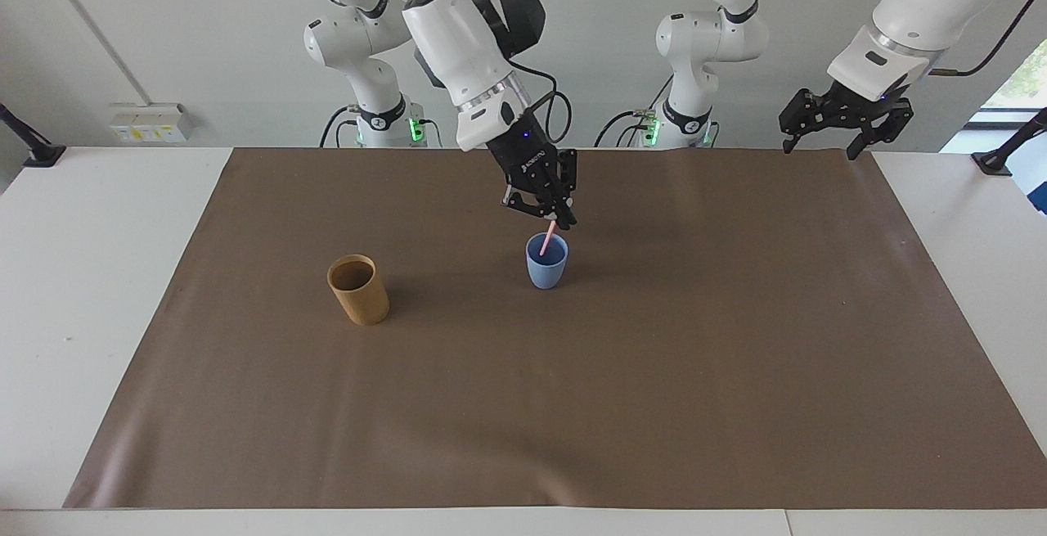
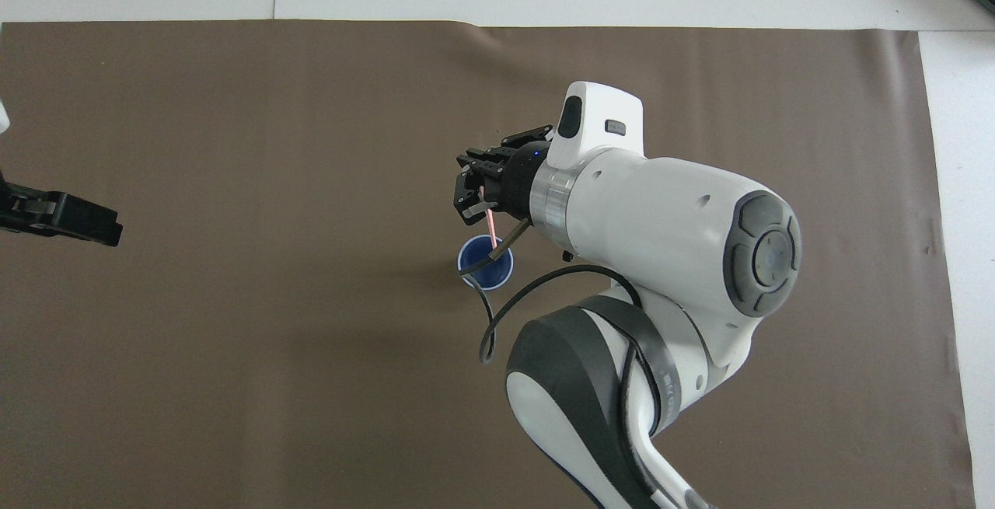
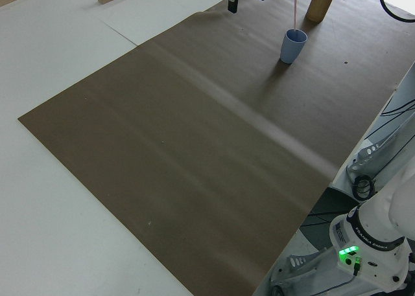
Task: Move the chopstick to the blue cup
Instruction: 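Carry the pink stick with the right gripper over the blue cup, then lower the pink stick into the blue cup and open the right gripper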
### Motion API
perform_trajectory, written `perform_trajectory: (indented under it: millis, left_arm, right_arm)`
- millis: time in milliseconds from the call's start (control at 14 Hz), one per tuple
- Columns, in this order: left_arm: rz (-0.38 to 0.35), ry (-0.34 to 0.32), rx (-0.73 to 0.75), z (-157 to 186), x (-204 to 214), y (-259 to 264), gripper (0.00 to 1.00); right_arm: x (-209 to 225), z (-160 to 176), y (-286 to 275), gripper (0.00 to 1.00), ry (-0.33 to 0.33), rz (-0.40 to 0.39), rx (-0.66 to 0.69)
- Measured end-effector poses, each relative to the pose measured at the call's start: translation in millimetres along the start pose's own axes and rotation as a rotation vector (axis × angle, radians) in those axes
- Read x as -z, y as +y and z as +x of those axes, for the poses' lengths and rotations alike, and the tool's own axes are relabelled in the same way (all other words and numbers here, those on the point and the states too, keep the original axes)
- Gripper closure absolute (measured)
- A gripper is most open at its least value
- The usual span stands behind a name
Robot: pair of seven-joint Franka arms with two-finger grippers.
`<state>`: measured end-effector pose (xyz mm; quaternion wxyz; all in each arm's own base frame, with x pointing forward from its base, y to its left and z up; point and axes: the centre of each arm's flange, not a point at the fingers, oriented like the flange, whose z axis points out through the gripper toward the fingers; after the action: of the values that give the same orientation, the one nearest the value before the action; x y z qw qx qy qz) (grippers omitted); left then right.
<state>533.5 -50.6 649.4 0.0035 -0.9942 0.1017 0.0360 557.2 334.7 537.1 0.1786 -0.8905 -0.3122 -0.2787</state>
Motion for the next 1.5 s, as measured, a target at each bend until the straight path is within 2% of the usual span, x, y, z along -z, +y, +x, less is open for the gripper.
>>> perform_trajectory:
  millis: [500,714,857,1071,1286,1500]
  left_arm:
    - [0.0,0.0,-0.001,0,0,1,0.0]
    - [0.0,0.0,-0.001,0,0,1,0.0]
    - [0.0,0.0,-0.001,0,0,1,0.0]
    - [0.0,0.0,-0.001,0,0,1,0.0]
    - [0.0,0.0,-0.002,0,0,1,0.0]
    - [0.0,0.0,-0.002,0,0,1,0.0]
  right_arm:
    - [-27,-19,-18,0.92,-0.035,0.014,0.045]
    - [-45,-26,-31,0.86,-0.043,0.02,0.058]
    - [-47,-28,-28,0.67,-0.048,0.018,0.052]
    - [-44,-27,-23,0.32,-0.044,0.01,0.019]
    - [-32,-24,-5,0.02,-0.037,-0.006,-0.023]
    - [0,-23,46,0.0,-0.066,-0.047,-0.087]
